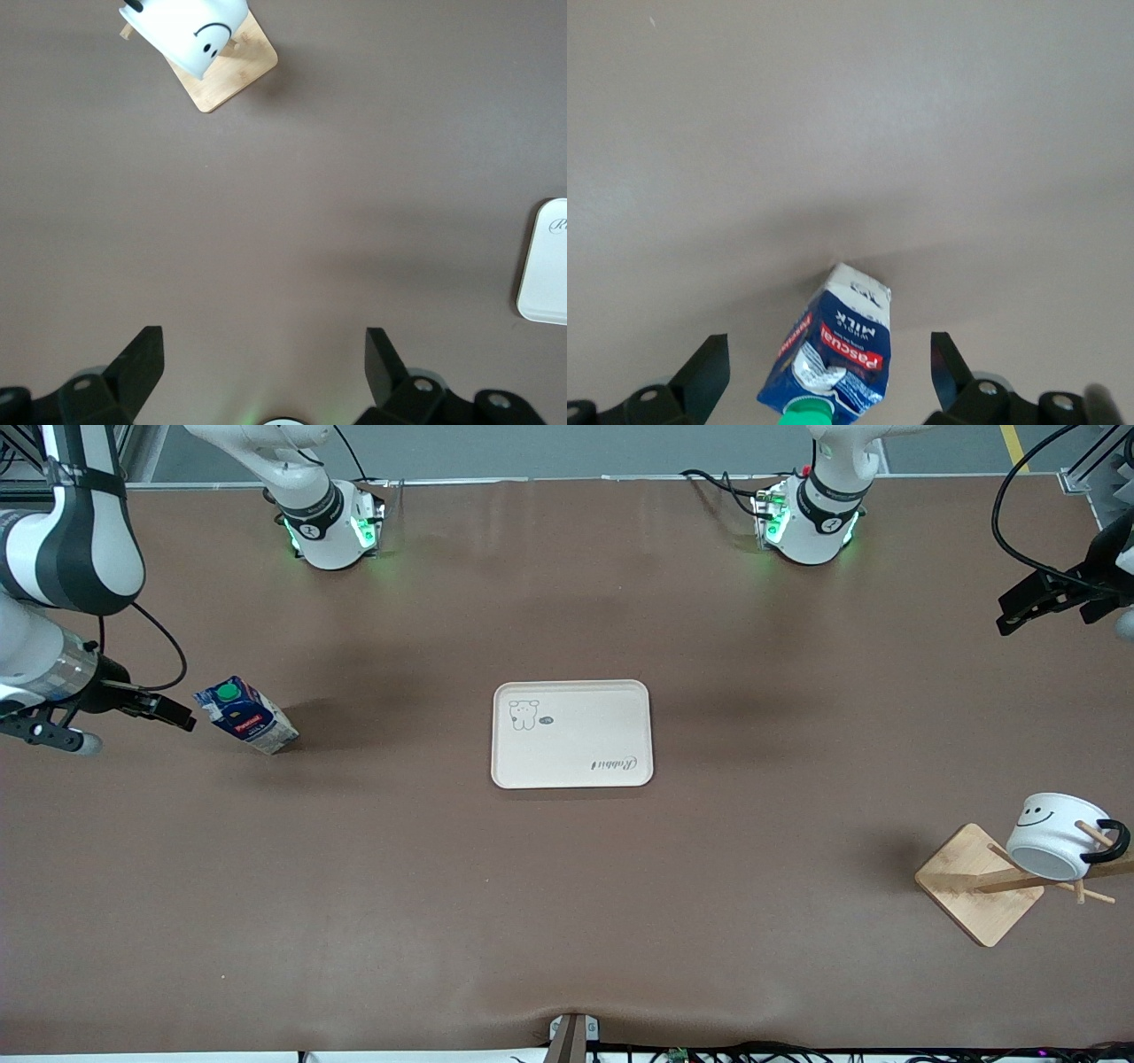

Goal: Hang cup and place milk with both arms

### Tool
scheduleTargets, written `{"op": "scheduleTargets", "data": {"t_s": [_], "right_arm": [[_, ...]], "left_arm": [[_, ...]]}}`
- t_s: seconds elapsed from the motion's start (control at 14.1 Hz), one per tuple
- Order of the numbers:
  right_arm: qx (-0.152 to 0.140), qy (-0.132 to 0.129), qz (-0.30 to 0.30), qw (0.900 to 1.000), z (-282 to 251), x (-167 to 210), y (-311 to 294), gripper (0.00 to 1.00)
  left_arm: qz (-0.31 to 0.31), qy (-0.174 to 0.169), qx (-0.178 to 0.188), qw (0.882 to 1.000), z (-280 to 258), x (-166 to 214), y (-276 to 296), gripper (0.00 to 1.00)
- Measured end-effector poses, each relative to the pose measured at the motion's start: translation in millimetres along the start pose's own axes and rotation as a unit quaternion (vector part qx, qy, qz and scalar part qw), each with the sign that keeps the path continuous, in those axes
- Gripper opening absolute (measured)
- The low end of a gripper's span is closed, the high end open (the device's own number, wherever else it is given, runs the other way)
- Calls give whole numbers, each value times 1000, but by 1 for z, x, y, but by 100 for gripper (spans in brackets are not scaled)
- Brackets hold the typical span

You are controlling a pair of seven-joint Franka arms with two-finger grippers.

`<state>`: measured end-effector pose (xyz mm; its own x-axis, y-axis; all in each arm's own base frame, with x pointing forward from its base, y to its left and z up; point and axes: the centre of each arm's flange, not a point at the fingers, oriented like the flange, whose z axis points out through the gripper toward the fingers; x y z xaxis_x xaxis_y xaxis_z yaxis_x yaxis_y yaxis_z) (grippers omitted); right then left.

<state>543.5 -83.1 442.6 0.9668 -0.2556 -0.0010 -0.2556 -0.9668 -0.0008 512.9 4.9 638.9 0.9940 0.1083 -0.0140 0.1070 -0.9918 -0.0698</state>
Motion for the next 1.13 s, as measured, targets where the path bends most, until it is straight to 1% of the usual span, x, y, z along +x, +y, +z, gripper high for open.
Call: {"op": "scheduleTargets", "data": {"t_s": [0.07, 0.21, 0.42, 0.57, 0.78, 0.85, 0.99, 1.06, 1.13], "right_arm": [[0, 3, -6, 1000, -11, 2, -7, 100], [0, 2, -15, 1000, -34, 7, -18, 100], [4, 32, -12, 999, -74, 19, -17, 100], [8, 29, -2, 1000, -80, 20, -8, 100], [12, 27, 3, 1000, -98, 8, -2, 100], [15, 33, 2, 999, -111, 2, -2, 100], [21, 60, -4, 998, -153, -8, -4, 100], [21, 62, -6, 998, -175, -14, -5, 100], [21, 57, -6, 998, -189, -18, -3, 100]], "left_arm": [[-2, 0, 0, 1000, 0, 0, -2, 100], [-6, 0, 0, 1000, 0, 1, -7, 100], [-6, 0, 0, 1000, 0, 0, -7, 100], [-4, 1, 0, 1000, -1, 0, -5, 100], [1, 2, -11, 1000, -3, -2, 2, 100], [1, 2, -17, 1000, -3, -2, 3, 100], [1, 1, -23, 1000, -4, -2, 5, 100], [1, 1, -24, 1000, -4, -2, 5, 100], [2, 2, -24, 1000, -4, -2, 5, 100]]}}
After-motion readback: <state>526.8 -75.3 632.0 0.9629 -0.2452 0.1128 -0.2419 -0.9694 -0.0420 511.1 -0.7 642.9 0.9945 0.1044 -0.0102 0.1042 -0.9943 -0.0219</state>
